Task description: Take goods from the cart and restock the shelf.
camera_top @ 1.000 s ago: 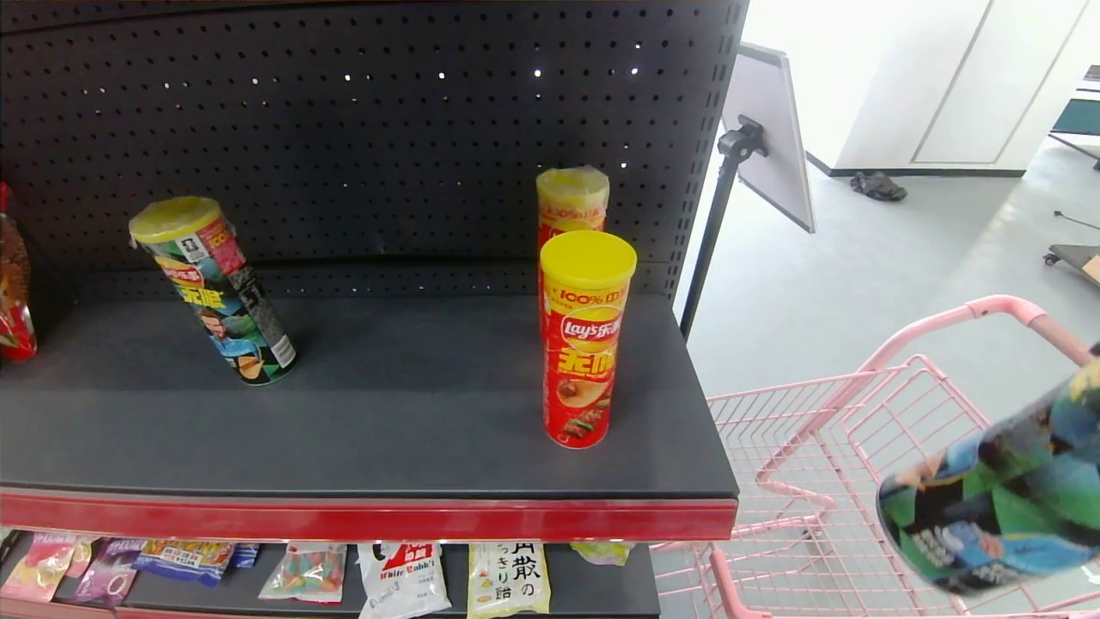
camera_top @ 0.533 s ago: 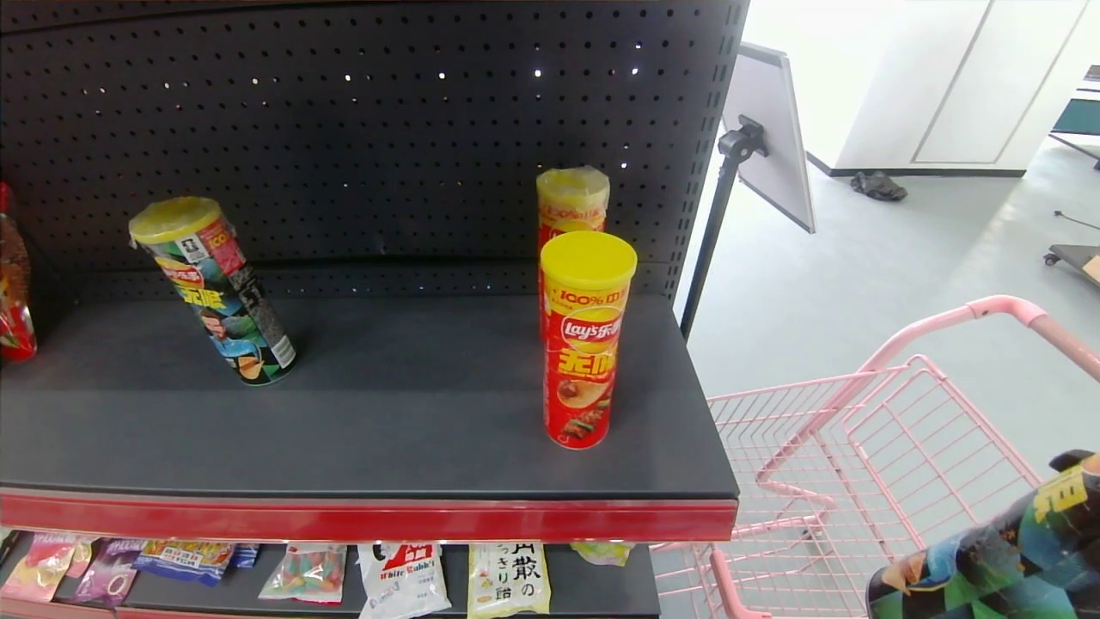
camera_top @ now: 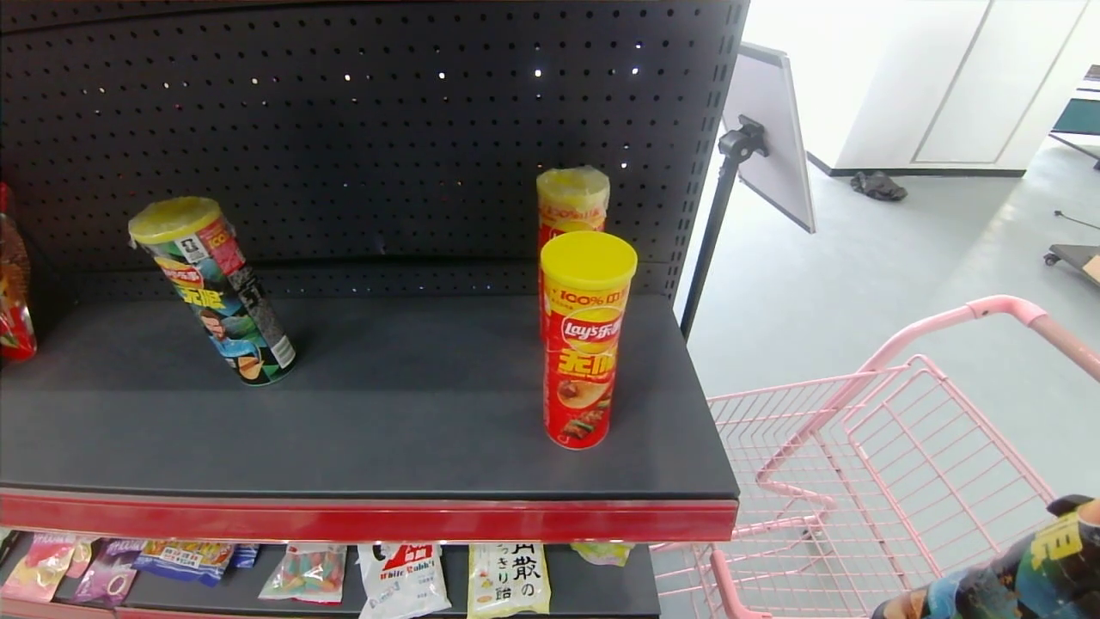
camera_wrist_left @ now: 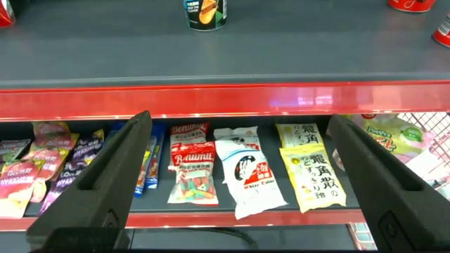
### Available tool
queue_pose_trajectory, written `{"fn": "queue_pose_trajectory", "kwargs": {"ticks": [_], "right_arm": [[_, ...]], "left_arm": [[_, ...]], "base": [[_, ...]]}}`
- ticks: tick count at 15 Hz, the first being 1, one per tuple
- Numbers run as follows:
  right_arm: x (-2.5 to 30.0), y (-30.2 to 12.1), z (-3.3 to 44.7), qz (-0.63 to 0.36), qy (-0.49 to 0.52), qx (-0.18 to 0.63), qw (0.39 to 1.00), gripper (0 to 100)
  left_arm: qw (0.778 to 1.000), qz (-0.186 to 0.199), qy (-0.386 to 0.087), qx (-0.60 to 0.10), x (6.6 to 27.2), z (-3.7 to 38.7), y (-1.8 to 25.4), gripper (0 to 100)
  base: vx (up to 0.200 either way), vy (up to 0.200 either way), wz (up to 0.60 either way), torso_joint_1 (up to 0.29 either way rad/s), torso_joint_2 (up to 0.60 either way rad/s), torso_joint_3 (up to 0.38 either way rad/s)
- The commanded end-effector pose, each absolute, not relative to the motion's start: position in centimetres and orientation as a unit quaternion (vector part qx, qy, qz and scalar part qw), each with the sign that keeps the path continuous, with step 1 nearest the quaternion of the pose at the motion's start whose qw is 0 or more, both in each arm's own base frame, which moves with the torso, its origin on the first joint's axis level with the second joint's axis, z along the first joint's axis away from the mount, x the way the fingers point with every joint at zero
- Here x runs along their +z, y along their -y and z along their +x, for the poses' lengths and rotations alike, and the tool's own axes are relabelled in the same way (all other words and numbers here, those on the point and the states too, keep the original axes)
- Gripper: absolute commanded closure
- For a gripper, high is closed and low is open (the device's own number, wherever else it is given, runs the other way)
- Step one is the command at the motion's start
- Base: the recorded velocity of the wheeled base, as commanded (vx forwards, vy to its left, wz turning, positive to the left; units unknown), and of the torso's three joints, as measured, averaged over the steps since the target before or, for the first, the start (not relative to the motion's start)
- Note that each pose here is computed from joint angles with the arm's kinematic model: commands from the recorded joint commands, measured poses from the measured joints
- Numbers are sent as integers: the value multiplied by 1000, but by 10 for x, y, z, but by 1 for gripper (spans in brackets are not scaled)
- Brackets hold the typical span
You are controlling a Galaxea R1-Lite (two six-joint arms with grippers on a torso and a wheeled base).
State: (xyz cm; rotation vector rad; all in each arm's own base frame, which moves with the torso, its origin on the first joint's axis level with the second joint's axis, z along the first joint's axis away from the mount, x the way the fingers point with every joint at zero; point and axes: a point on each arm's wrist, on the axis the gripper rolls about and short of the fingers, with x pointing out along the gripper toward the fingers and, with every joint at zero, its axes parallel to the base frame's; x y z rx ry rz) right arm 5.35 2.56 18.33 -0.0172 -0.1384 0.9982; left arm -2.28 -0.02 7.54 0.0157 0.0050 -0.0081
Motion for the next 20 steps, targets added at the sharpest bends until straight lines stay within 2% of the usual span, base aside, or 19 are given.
{"fn": "queue_pose_trajectory", "kwargs": {"ticks": [1,20], "right_arm": [[183,-25,50,-10,72,478,875,100],[180,-24,46,-12,78,472,878,100]], "left_arm": [[1000,7,-2,-4,75,-23,0,0],[1000,5,-2,-5,75,-23,0,0]], "base": [[0,0,0,0,0,0],[0,200,0,4,1,2]]}}
